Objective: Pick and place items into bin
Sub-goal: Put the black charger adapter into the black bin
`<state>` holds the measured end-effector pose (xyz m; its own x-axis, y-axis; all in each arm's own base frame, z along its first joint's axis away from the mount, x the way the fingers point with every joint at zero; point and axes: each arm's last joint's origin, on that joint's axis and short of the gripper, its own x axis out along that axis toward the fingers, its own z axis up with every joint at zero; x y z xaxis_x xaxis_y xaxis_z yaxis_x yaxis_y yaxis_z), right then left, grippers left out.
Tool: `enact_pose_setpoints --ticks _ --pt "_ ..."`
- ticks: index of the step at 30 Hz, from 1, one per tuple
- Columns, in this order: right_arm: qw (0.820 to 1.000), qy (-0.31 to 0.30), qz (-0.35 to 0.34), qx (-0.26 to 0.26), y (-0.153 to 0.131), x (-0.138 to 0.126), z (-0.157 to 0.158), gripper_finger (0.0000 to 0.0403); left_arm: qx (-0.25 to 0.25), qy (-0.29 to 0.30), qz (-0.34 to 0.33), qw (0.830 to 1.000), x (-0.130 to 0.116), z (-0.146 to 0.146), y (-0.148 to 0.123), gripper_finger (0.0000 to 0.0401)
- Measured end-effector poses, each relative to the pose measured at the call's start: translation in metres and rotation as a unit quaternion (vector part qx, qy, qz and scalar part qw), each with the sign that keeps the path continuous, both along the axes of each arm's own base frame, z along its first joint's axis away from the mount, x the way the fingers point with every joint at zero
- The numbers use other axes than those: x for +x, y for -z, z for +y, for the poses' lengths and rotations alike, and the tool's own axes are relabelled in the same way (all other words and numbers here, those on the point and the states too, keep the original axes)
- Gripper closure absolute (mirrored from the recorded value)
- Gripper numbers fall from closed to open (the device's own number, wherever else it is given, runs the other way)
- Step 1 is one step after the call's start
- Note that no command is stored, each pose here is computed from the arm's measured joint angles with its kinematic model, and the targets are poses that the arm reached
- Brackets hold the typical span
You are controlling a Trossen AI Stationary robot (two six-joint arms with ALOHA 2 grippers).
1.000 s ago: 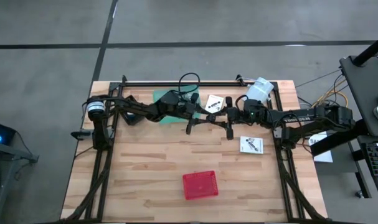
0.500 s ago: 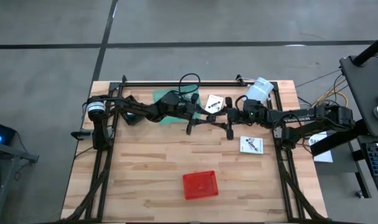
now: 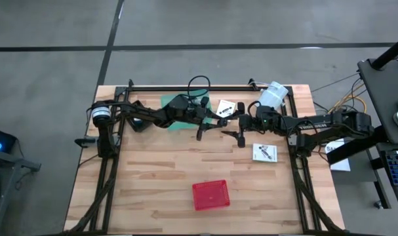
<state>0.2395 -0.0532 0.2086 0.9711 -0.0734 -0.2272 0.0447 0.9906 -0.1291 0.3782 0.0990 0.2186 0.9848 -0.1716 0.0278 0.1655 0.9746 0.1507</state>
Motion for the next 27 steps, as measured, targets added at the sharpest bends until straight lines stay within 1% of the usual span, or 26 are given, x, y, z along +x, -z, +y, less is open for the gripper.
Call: enact_pose_setpoints --ticks 7,10,14,23,27 --pt "1.000 0.002 0.002 0.000 0.000 0.000 0.000 0.0142 -0.003 0.003 0.011 1.000 -0.001 -0.001 -0.001 0.0279" --pt "1.000 0.011 0.003 -0.010 0.000 0.000 -0.001 0.0142 -0.004 0.006 0.015 1.000 -0.003 -0.001 -0.004 0.0279" --pt "1.000 0.024 0.006 -0.017 0.000 -0.001 -0.002 0.0142 -0.003 0.008 0.011 1.000 -0.007 -0.003 -0.009 0.0279" --pt "0.999 0.027 0.007 -0.021 0.000 -0.001 -0.003 0.0143 -0.008 0.006 0.041 0.999 -0.021 -0.007 -0.014 0.0279" --pt "0.999 0.027 0.008 -0.020 0.001 -0.001 -0.003 0.0141 -0.006 0.007 0.033 0.999 -0.026 -0.009 -0.022 0.0279"
